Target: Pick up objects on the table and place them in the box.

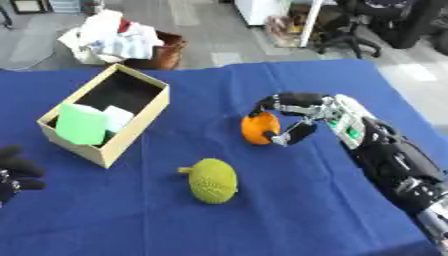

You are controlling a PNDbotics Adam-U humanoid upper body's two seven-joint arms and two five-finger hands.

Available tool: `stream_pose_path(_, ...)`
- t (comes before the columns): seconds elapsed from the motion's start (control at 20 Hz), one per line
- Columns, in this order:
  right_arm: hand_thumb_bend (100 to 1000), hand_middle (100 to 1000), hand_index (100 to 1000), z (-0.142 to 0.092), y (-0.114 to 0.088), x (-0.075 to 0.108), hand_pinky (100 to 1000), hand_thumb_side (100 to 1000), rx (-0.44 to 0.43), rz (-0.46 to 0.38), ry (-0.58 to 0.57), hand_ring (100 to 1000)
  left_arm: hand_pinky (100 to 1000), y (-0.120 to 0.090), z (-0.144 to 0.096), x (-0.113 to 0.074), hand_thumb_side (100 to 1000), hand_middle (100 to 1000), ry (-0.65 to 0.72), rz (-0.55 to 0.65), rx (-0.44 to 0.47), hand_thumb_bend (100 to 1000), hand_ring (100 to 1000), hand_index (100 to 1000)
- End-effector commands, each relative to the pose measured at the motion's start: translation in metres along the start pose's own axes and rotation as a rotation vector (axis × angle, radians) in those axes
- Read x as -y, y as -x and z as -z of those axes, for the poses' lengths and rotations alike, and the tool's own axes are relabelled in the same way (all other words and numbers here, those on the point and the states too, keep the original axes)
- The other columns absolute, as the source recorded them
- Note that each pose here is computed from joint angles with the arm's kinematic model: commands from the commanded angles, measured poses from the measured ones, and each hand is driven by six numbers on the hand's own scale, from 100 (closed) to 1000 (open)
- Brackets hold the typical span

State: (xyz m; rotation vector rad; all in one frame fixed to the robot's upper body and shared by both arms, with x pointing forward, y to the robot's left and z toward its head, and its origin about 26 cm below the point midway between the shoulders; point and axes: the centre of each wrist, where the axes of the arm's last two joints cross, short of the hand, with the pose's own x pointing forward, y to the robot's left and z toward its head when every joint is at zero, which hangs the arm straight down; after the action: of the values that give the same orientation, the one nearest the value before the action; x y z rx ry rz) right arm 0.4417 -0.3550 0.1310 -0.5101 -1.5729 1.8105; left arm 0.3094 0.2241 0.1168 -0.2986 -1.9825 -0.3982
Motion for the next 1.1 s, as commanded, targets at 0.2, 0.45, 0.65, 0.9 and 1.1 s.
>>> stream_pose_path(0.2,100,460,570,0.006,-0.006,0.028,773,216,0.178,-0.163,-0.027,735,622,-0.006,0.002,-0.003,857,597,0.006,0.019,0.015,100,651,808)
stream_pose_path(0.45,100,401,518,0.012,-0.010,0.043,749,207,0.198,-0.187,0.074,690,622,-0.006,0.002,-0.003,858,597,0.006,0.018,0.015,100,651,807)
stream_pose_path(0.65,100,391,509,0.019,-0.015,0.066,743,201,0.225,-0.208,0.163,675,622,-0.005,0.001,-0.002,858,597,0.007,0.017,0.012,100,651,807)
stream_pose_path(0.9,100,382,503,0.037,-0.024,0.101,736,198,0.267,-0.212,0.266,651,621,-0.005,0.001,-0.002,855,598,0.011,0.014,0.012,100,651,807)
stream_pose_path(1.1,100,385,510,0.058,-0.029,0.119,732,199,0.287,-0.179,0.320,633,621,-0.005,0.002,0.000,857,598,0.018,0.009,0.014,100,651,807)
